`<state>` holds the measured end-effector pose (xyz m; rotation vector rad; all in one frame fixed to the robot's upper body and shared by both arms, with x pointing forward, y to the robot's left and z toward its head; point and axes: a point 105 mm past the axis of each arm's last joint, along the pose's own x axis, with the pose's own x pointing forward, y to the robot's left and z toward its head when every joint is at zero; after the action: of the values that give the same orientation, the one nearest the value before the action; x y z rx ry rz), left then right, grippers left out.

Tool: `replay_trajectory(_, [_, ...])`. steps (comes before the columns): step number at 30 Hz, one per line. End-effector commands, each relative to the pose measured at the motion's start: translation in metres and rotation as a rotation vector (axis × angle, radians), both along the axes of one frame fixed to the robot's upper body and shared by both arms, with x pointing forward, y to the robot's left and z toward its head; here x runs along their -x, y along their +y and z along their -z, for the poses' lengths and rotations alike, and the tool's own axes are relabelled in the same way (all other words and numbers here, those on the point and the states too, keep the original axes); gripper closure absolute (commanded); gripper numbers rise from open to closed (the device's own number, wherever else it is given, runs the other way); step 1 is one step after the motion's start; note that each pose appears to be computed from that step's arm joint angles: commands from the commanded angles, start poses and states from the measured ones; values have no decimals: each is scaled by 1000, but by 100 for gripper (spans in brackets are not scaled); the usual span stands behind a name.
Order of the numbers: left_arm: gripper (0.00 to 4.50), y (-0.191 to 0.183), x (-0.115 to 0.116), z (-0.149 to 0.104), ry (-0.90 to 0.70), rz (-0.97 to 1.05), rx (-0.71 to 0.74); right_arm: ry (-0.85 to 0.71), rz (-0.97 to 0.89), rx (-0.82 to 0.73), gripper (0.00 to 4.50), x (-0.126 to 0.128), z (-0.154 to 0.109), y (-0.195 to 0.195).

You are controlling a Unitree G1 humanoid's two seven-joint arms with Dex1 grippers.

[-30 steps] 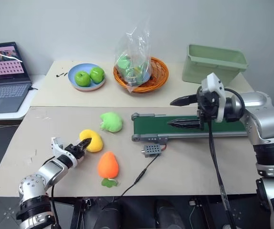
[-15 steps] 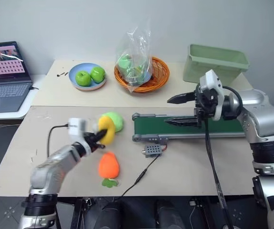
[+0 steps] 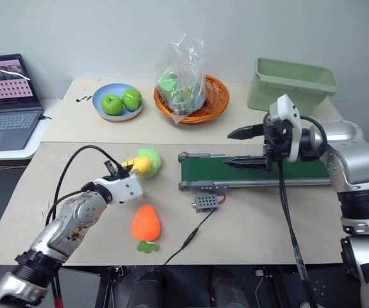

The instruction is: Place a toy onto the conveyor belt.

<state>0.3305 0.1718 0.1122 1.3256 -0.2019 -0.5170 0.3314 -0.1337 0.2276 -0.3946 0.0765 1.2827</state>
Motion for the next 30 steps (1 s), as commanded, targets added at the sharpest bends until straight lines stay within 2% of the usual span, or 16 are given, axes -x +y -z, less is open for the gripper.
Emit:
replay_trajectory(1, [413,-18,9,-18,-136,154,-108,-59,4,-7,0,1,-12,-3])
replay_trajectory(7, [413,-25,6,-39,-309,279,-215,-61,10,-5,0,1,-11,-3])
replay_trajectory(12, [413,-31,-17,-47,-337,306,-220,-60,15,-18,0,3,-11,-1])
replay_trajectory(18, [413,-65,-35,-46,-352,436,-226,-67,29,-33,0,6,-10,1])
replay_trajectory(27, [413,-106,-45,-39,-329,603,-205,-89,103,-41,0,12,-13,-9])
replay_trajectory(30, [413,-115,-49,-30,-323,635,-239,-89,130,-43,0,16,-14,-14])
